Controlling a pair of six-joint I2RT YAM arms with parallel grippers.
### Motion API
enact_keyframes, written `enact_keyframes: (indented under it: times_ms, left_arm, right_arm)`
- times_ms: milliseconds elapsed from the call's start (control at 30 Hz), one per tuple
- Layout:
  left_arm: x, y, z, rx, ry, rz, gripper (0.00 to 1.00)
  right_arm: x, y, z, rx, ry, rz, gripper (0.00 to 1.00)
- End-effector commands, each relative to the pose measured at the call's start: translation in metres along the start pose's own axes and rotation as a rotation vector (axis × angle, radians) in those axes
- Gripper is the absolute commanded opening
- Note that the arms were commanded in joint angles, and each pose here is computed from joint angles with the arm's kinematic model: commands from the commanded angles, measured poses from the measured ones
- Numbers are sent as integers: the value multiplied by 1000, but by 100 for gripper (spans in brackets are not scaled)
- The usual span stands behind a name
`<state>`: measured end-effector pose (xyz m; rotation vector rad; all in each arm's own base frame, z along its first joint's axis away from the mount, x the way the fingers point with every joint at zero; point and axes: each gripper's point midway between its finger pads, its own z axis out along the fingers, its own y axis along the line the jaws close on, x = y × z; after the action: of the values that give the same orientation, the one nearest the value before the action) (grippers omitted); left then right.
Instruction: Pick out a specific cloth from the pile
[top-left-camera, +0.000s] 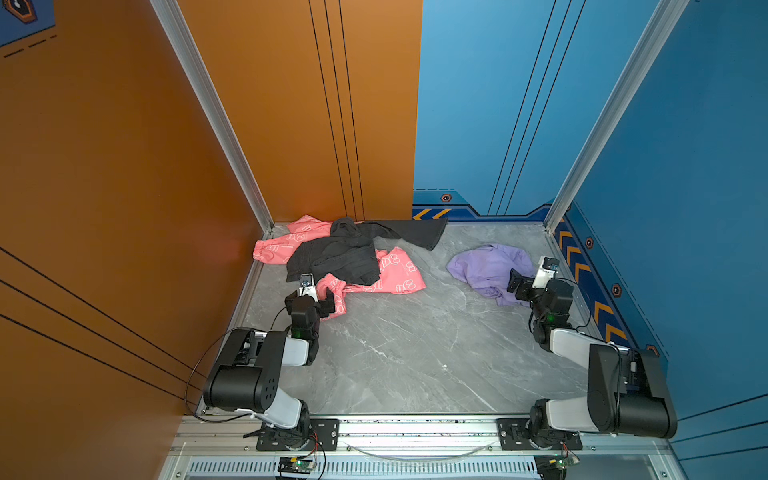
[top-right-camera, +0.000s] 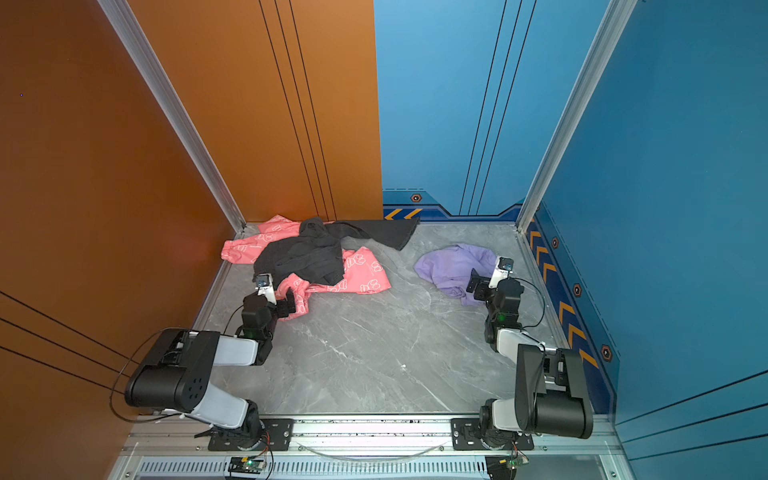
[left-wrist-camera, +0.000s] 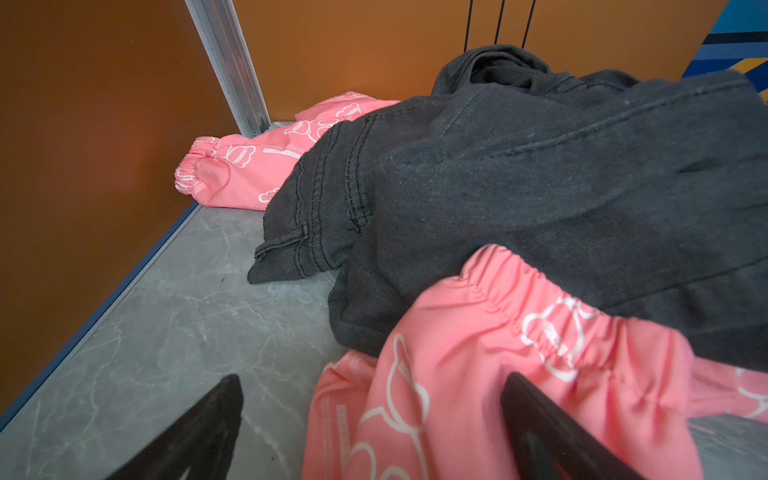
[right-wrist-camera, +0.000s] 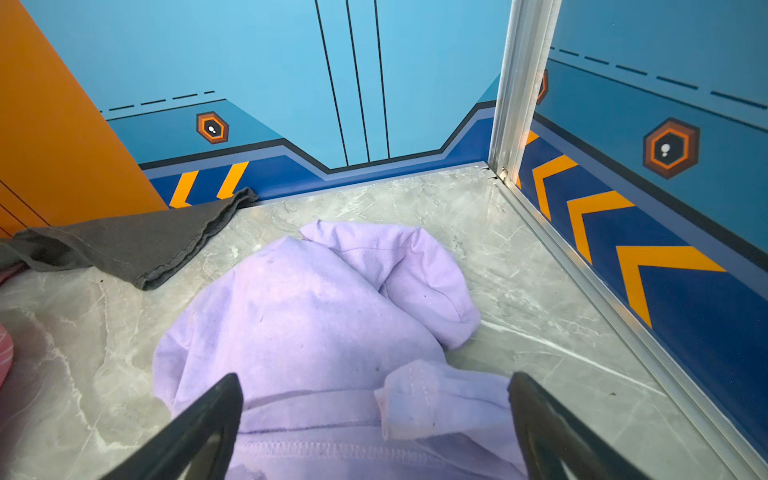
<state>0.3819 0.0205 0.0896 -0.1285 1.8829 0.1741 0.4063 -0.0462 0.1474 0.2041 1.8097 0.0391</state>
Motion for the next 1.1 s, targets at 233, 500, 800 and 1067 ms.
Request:
enact_keyframes:
  times_ms: [233, 500, 800, 1067]
  left_arm:
    - [-7, 3, 1, -6, -37, -1, 98]
    - [-7, 15, 1, -84, -39, -25, 98]
    - [-8, 7, 0, -69, -40, 10, 98]
    - [-9, 6, 0, -82, -43, 21, 98]
  right_arm:
    - [-12, 18, 16, -109, -84, 44, 100]
    - [-15, 11, 0, -22, 4, -73, 100]
    - [10, 17, -22, -38, 105, -55, 100]
    - [40, 31, -17, -79, 56, -83, 100]
